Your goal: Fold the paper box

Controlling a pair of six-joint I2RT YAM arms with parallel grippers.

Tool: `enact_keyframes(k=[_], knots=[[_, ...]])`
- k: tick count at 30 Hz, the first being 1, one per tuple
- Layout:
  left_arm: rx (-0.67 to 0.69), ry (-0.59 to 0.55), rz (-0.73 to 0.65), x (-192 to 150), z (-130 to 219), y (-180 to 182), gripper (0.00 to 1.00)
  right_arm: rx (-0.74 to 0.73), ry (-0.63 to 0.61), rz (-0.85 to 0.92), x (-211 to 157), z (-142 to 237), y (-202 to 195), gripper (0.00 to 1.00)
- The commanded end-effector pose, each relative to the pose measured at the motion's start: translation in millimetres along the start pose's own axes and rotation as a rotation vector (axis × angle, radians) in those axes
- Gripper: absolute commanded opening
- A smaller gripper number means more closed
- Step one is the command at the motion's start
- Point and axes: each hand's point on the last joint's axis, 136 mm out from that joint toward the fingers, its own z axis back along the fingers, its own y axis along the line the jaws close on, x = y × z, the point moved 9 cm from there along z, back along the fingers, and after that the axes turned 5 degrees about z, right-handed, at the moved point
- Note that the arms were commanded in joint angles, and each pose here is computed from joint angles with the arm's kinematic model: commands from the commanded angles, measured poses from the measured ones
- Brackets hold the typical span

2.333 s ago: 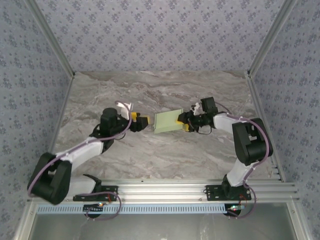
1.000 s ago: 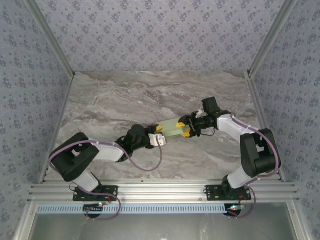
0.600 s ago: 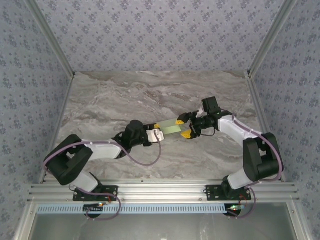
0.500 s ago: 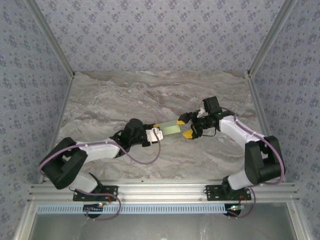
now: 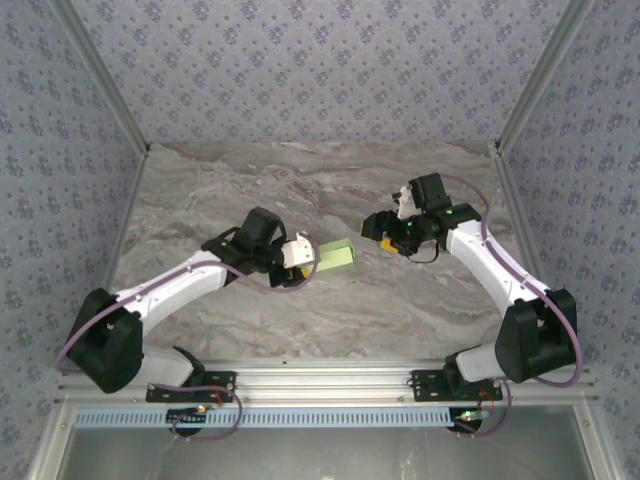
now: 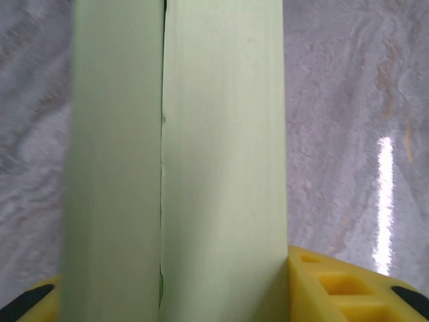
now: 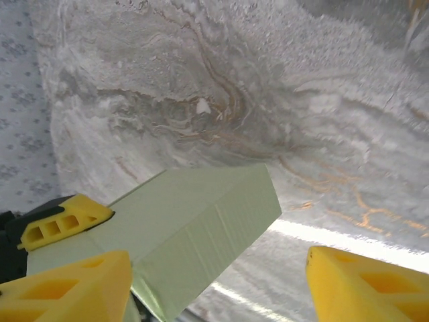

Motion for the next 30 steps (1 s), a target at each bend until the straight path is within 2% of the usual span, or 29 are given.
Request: enact_keyframes(k=[1, 10, 15, 21, 30], knots=[[-0.137, 0.096, 0.087, -9, -4, -8, 0.48, -0.05, -0.054, 0.154, 5, 10, 4, 0.67], [-0.125, 0.167, 0.094, -7, -21, 5, 0.48, 0.057, -0.069, 0.305, -11, 5, 8, 0.55], [-0.139, 0.19, 0.106, -7, -32, 10, 0.49, 0.036, -0.057, 0.354, -20, -7, 10, 0.52], [-0.121, 0.158, 0.121, -3, -33, 14, 0.53, -0.008, -0.038, 0.405, -26, -20, 15, 0.48], [-0.106, 0.074, 0.129, -2, -30, 9, 0.53, 0.019, -0.012, 0.407, -28, -41, 28, 0.29]])
